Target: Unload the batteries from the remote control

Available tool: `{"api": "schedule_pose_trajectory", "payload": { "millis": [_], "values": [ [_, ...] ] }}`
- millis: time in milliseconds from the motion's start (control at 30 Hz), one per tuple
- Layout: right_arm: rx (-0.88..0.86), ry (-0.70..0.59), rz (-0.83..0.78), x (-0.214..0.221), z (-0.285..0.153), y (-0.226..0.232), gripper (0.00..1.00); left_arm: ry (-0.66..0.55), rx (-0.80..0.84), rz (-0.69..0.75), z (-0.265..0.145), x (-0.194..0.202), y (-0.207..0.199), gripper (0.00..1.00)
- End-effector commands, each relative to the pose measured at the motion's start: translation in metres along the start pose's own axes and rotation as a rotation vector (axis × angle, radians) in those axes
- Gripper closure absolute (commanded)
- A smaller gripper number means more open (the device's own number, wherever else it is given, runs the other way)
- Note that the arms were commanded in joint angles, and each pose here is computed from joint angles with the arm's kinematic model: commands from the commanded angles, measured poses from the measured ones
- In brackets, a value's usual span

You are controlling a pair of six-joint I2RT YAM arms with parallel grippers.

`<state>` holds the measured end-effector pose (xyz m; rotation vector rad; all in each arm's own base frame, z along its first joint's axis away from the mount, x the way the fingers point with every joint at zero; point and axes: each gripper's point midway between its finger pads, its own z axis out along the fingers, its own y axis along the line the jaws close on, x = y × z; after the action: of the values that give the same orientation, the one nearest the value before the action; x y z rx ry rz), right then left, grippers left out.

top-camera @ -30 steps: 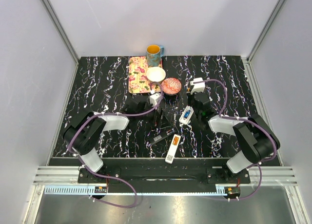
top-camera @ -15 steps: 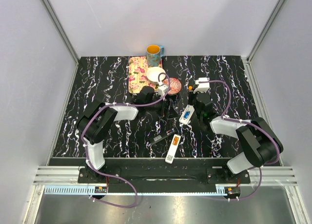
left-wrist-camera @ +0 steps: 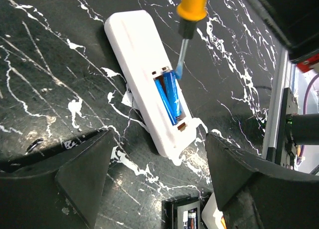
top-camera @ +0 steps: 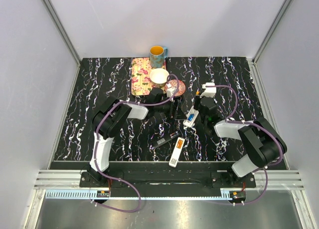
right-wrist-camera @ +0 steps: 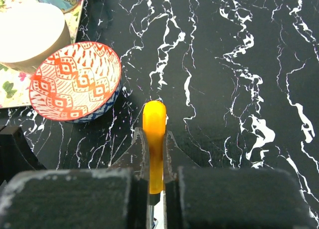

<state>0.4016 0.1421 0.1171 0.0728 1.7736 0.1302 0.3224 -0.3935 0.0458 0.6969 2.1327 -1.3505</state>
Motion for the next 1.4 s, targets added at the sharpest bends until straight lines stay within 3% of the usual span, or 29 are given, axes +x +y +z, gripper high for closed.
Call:
{"api": "schedule_pose_trajectory", "payload": {
  "millis": [0, 733, 1367],
  "values": [
    [0.022, -0.049, 0.048, -0.006, 0.007, -0.002, 1.00, -0.037, 0.086, 0.032, 0.010, -0.013, -0.019, 0.22],
    [-0.059, 0.059, 0.195, 0.033, 0.002, 0.014, 1.00, -0.086, 0.104, -0.017, 0.011, -0.013, -0.024, 0.24],
    [-0.155, 0.125, 0.250, 0.021, -0.008, 0.037, 1.00, -0.080, 0.003, -0.036, 0.004, -0.009, -0.003, 0.26]
  ]
}}
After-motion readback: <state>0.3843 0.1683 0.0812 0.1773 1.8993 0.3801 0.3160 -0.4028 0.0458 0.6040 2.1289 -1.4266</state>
